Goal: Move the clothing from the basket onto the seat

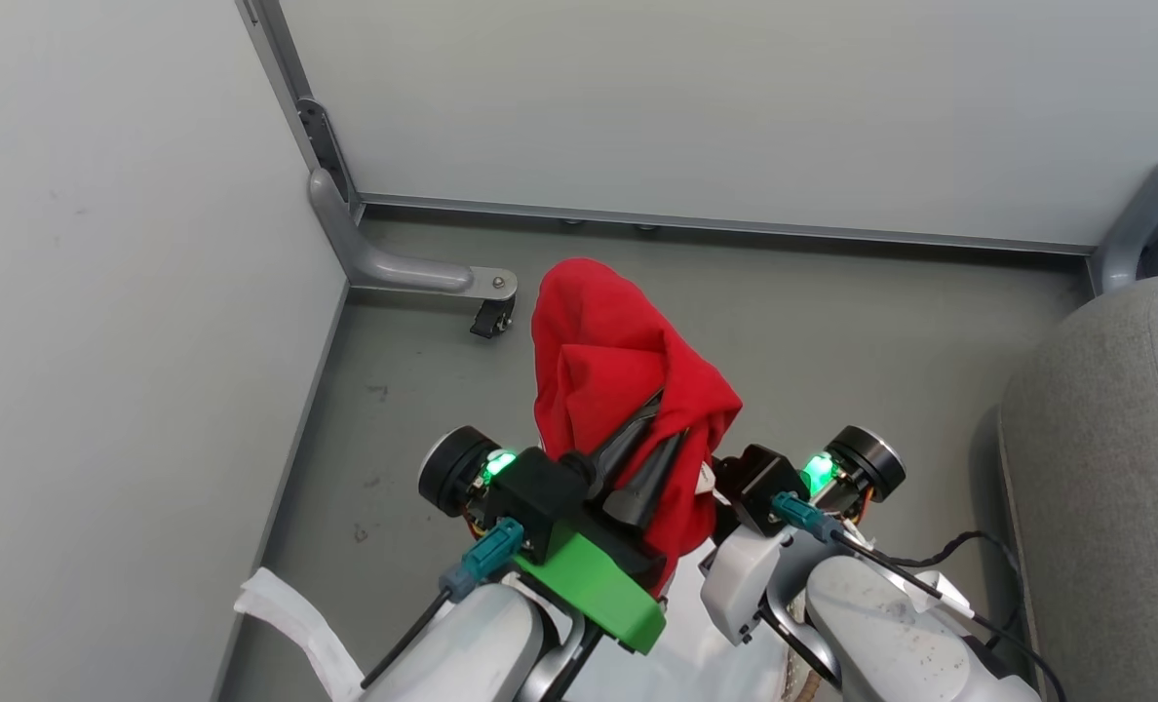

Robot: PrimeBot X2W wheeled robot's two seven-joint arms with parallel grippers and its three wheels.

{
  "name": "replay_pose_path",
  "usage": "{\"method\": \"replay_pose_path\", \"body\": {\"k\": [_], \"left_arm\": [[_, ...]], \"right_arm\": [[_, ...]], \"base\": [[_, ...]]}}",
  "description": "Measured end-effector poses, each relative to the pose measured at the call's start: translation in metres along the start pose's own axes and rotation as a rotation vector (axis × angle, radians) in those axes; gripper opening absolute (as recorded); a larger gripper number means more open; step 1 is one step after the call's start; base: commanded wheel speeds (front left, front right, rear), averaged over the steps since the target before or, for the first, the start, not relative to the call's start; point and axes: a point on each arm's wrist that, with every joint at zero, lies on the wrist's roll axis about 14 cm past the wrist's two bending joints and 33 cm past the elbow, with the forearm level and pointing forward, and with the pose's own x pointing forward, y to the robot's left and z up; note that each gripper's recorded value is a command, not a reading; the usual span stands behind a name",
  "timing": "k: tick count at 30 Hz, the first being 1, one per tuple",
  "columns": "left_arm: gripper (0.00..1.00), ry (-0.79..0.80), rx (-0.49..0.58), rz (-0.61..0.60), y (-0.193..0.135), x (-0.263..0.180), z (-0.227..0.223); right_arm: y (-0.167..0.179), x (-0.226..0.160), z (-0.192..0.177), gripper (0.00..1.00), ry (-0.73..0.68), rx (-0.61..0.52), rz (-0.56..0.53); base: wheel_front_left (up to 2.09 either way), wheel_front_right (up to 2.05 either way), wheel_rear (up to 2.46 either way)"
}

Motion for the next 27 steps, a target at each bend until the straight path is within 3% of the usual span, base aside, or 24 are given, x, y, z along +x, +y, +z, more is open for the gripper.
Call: {"method": "replay_pose_path", "body": {"k": [12,13,14,21,27], "left_arm": [[0.00,-0.006,-0.003,0.008,0.002,0.002,0.001],[0.12,-0.018,-0.009,0.018,0.005,0.003,0.005],[1.00,-0.018,-0.011,0.019,0.005,0.003,0.005],[1.00,0.011,0.014,0.010,0.005,0.008,-0.006],[1.00,0.047,0.007,-0.024,-0.002,0.018,-0.023]], "right_arm": [[-0.004,-0.002,-0.002,0.00,0.004,0.025,-0.016],[-0.006,-0.002,-0.001,0.00,-0.001,0.030,-0.024],[-0.008,-0.002,0.000,0.00,-0.004,0.032,-0.031],[-0.040,-0.020,0.007,0.00,-0.043,0.083,-0.155],[-0.089,-0.060,0.017,0.00,-0.096,0.112,-0.347]], "base": [[0.00,0.00,0.00],[0.00,0.00,0.00],[0.00,0.00,0.00],[0.00,0.00,0.00],[0.00,0.00,0.00]]}}
